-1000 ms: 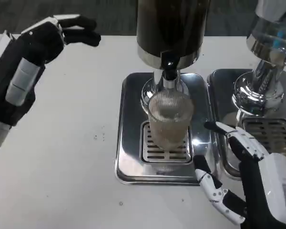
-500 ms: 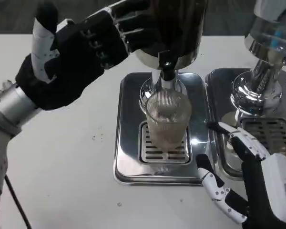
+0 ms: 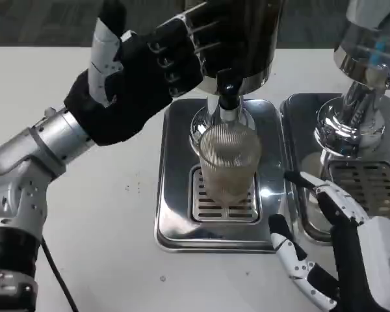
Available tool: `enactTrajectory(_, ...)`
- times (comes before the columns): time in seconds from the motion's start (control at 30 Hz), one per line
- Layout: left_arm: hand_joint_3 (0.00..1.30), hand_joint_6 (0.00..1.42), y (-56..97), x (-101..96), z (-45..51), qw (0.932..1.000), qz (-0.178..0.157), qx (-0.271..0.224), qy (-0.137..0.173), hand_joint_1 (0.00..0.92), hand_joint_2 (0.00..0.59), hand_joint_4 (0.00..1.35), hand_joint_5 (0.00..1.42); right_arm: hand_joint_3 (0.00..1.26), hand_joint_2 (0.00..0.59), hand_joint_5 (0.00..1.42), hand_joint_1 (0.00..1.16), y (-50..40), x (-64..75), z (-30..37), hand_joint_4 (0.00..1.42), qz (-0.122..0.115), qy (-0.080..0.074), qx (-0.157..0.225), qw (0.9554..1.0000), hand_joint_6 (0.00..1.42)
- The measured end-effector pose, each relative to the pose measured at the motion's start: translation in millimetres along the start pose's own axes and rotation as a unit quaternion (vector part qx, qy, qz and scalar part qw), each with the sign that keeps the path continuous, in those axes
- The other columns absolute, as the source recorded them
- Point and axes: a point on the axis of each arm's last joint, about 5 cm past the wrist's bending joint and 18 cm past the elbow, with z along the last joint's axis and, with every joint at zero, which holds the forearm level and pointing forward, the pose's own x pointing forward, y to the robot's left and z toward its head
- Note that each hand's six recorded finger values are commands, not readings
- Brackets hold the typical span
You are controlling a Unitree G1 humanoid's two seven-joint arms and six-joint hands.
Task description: Grasp the cup under the faucet to collect the drink, then remove the cup.
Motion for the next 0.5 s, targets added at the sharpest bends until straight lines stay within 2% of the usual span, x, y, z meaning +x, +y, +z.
enactTrajectory(0.3, 0.12, 0.03, 2.6, 2.3, -11.7, 0.9988, -0.008, 0.008, 0.048, 0.0, 0.061, 0.09, 0.13, 0.33, 0.382, 0.23, 0.37, 2.1, -5.7, 1.8, 0.29, -0.003, 0.011, 0.004, 0.9999, 0.25)
enactTrajectory(0.5, 0.12, 0.03, 4.0, 7.1, -7.0, 0.9967, -0.022, 0.052, 0.059, 0.0, 0.061, 0.08, 0.12, 0.33, 0.382, 0.24, 0.37, 2.9, -7.2, 2.7, 0.29, -0.004, 0.015, 0.005, 0.9999, 0.25)
